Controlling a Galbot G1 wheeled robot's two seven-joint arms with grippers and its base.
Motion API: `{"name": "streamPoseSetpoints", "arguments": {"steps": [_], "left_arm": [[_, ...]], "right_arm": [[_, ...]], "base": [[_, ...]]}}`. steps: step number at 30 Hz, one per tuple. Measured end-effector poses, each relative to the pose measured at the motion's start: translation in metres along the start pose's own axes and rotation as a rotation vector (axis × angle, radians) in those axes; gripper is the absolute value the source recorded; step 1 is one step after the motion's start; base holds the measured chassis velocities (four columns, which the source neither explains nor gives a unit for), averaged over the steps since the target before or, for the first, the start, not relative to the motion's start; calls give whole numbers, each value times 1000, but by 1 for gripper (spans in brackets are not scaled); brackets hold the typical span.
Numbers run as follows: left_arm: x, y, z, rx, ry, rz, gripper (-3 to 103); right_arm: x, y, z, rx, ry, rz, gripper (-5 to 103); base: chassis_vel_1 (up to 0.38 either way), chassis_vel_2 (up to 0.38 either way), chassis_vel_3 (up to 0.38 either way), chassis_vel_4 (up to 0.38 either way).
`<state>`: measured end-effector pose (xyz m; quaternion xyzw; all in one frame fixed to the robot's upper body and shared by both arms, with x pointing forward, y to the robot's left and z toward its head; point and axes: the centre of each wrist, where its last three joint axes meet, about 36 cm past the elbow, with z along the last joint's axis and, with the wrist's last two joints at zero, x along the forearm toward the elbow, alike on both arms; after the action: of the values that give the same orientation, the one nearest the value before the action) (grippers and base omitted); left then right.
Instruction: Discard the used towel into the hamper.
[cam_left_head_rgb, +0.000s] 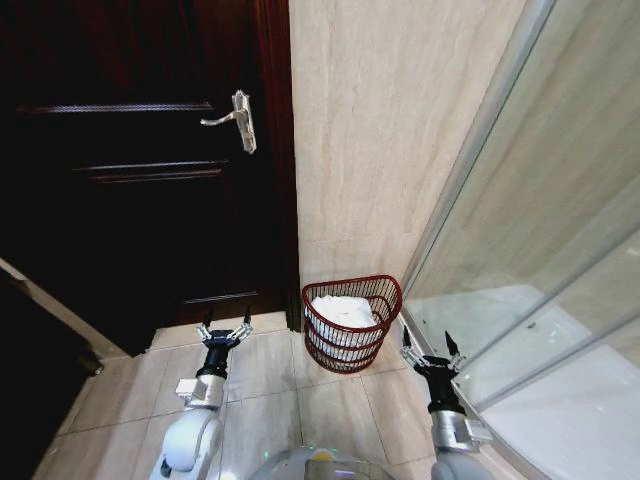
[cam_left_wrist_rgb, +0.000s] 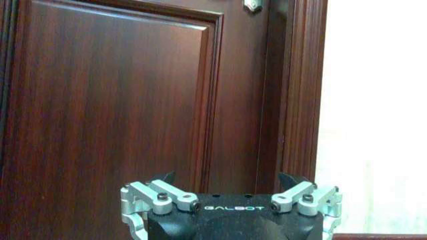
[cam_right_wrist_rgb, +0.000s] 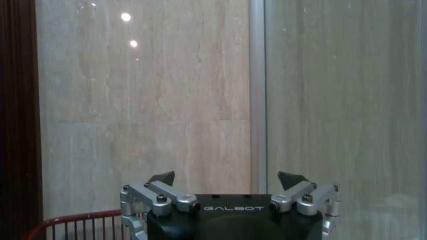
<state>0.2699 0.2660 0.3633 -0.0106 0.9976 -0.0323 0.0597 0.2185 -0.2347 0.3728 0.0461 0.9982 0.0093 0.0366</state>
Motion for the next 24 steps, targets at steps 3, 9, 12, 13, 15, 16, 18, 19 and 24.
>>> {"name": "streamPoseSetpoints", "arguments": {"steps": [3, 9, 12, 13, 15, 16, 18, 19, 24], "left_arm": [[0, -1, 0, 4, 0, -1, 100], [2, 0, 0, 13, -1, -3, 100], [2, 1, 0, 13, -3, -6, 100], [2, 1, 0, 13, -4, -7, 100], [3, 1, 0, 14, -3, -8, 100], [3, 1, 0, 14, -3, -8, 100], [3, 0, 0, 15, -2, -6, 100], [4, 0, 0, 17, -1, -2, 100], [1, -2, 1, 22, -6, 17, 100]], "right_arm": [[-2, 1, 0, -1, -5, -2, 100], [-8, 3, 1, -5, -4, -4, 100], [-11, 6, 3, -8, 4, -4, 100], [-11, 7, 3, -10, 6, -4, 100], [-11, 9, 3, -14, 9, -8, 100], [-11, 9, 3, -14, 9, -8, 100], [-11, 11, 3, -12, 10, -9, 100], [-11, 12, 3, -11, 11, -11, 100], [-10, 16, 3, -4, 14, -14, 100]], "base": [[0, 0, 0, 0], [0, 0, 0, 0], [0, 0, 0, 0], [0, 0, 0, 0], [0, 0, 0, 0], [0, 0, 0, 0], [0, 0, 0, 0], [0, 0, 0, 0], [0, 0, 0, 0]]}}
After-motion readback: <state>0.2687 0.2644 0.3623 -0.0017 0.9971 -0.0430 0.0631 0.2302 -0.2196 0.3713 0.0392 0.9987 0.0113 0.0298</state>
